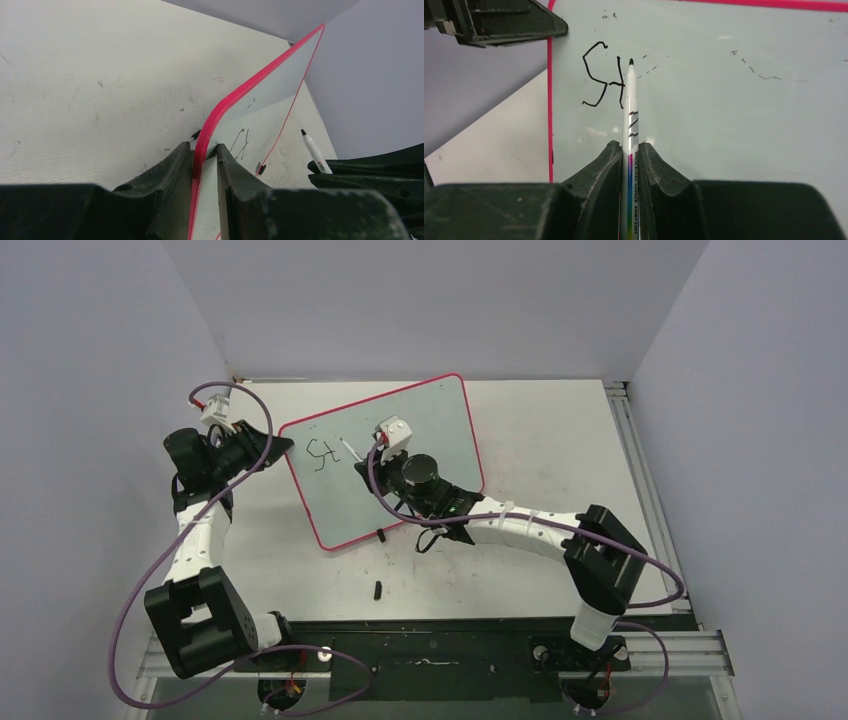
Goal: Write a sentence on the whiteboard
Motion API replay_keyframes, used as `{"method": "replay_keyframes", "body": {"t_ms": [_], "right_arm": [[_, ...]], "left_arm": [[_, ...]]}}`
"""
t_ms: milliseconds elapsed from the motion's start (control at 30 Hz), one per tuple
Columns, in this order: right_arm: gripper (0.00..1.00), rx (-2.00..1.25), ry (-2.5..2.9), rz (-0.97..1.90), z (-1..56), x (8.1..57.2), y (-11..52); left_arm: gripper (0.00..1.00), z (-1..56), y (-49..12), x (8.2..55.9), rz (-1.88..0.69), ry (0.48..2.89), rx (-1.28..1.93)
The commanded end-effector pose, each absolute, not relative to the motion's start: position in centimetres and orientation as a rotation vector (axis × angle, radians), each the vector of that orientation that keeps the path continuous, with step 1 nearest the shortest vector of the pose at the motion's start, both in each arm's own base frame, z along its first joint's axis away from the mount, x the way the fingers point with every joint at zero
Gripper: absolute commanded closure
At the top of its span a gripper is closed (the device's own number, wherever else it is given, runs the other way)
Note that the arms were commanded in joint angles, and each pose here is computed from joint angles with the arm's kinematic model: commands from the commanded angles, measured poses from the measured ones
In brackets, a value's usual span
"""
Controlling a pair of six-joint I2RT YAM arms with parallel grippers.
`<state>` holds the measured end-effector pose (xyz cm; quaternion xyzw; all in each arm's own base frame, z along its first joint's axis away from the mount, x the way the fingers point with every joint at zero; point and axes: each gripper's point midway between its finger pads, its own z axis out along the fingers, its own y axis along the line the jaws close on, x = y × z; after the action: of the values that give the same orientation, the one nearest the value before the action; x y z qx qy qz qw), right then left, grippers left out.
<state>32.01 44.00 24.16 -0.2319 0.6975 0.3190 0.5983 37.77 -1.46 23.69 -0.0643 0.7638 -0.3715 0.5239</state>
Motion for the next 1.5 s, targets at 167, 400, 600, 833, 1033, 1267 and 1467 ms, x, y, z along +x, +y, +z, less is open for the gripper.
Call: {"method": "replay_keyframes", "body": {"t_ms": [167, 400, 600, 833, 1033, 1267, 1467], "right_arm": [[0.95, -0.545, 1.605, 0.749, 24.7, 32.8, 45.6], [0.95, -0.552, 1.624, 0.738, 23.9, 33.3, 46.2], [0.95, -0.556, 1.646, 0.727, 23.1, 33.6, 46.5], [0.95, -0.546, 1.671, 0.712, 22.3, 33.8, 46.5], [0.95, -0.515, 1.690, 0.685, 21.8, 34.1, 46.0], [0.95, -0.490, 1.705, 0.669, 21.5, 34.2, 45.1], [0.95, -0.494, 1.721, 0.665, 20.7, 34.0, 44.8]], "left_arm": [[0.80, 25.0, -1.3, 37.7, -0.856, 1.797, -0.115], [0.80, 25.1, -1.4, 37.7, -0.858, 1.794, -0.112], [0.80, 25.1, -1.4, 37.7, -0.860, 1.794, -0.114], [0.80, 25.2, -1.4, 37.7, -0.862, 1.792, -0.112], [0.80, 25.2, -1.4, 37.7, -0.863, 1.791, -0.110], [0.80, 25.3, -1.4, 37.7, -0.861, 1.789, -0.109], [0.80, 25.2, -1.4, 37.7, -0.862, 1.790, -0.110]]}}
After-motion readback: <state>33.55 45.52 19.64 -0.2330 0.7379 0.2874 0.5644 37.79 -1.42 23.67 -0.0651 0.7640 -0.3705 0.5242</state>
